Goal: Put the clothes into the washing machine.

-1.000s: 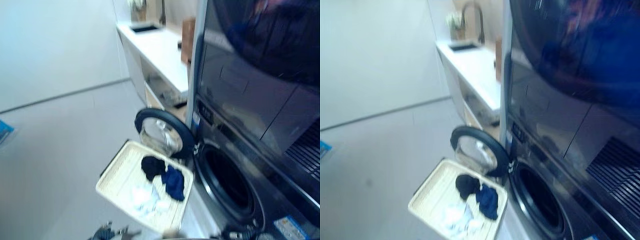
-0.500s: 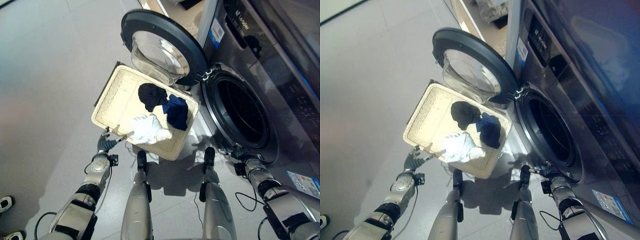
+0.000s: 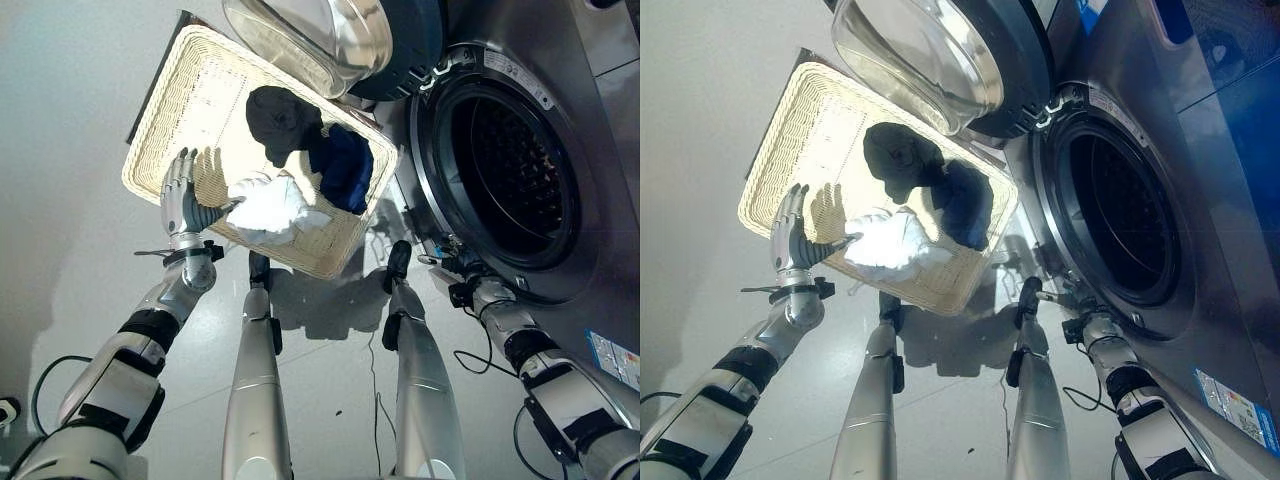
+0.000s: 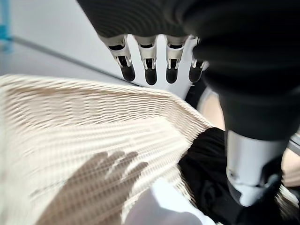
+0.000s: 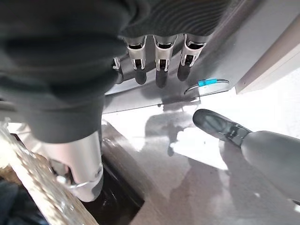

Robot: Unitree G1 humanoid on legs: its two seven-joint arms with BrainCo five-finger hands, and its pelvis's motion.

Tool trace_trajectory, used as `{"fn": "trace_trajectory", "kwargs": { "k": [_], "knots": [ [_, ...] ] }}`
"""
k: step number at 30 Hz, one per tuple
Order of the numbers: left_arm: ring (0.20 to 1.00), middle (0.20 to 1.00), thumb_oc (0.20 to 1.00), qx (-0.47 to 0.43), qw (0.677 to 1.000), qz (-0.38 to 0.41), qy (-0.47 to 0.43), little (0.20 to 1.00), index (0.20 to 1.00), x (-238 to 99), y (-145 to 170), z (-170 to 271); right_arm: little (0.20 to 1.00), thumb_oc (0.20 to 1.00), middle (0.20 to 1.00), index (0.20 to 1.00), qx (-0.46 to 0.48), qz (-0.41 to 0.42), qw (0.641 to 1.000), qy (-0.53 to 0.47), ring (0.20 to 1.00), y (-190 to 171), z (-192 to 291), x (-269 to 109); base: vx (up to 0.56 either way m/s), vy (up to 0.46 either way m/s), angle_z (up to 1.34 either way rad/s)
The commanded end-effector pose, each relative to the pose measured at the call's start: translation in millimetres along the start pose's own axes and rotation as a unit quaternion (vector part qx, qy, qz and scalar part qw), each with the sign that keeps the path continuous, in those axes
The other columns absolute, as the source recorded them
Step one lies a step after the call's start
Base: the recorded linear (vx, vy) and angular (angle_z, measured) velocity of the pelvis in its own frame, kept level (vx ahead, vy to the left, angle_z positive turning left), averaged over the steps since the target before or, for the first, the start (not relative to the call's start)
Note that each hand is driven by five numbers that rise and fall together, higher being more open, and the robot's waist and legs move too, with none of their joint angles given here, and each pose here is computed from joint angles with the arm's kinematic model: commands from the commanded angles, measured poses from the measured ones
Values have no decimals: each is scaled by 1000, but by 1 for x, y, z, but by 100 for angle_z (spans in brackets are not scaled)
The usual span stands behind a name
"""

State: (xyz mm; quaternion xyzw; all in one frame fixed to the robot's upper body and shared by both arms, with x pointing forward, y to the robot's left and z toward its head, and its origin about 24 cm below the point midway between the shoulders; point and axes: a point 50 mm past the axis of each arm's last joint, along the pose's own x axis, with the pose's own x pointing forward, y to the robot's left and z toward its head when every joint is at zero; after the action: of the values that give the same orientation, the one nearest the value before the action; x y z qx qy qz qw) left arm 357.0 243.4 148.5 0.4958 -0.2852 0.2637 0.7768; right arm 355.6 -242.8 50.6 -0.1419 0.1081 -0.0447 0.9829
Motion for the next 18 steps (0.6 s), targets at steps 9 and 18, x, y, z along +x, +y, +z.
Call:
{"fn": "trace_trajectory", "kwargs": {
  "k": [9,18],
  "knots": [
    [1000,1000,1000,97,991,41,-84,1000,1000,29,16,6,1000,1000,1000,1000,-26,-6,999,-32,1000,-20,15,-1,6,17,0],
    [1000,1000,1000,139,980,62,-125,1000,1000,49,24,17,1000,1000,1000,1000,-41,-1,998,-39,1000,-23,24,2,5,13,0]
  ]
}}
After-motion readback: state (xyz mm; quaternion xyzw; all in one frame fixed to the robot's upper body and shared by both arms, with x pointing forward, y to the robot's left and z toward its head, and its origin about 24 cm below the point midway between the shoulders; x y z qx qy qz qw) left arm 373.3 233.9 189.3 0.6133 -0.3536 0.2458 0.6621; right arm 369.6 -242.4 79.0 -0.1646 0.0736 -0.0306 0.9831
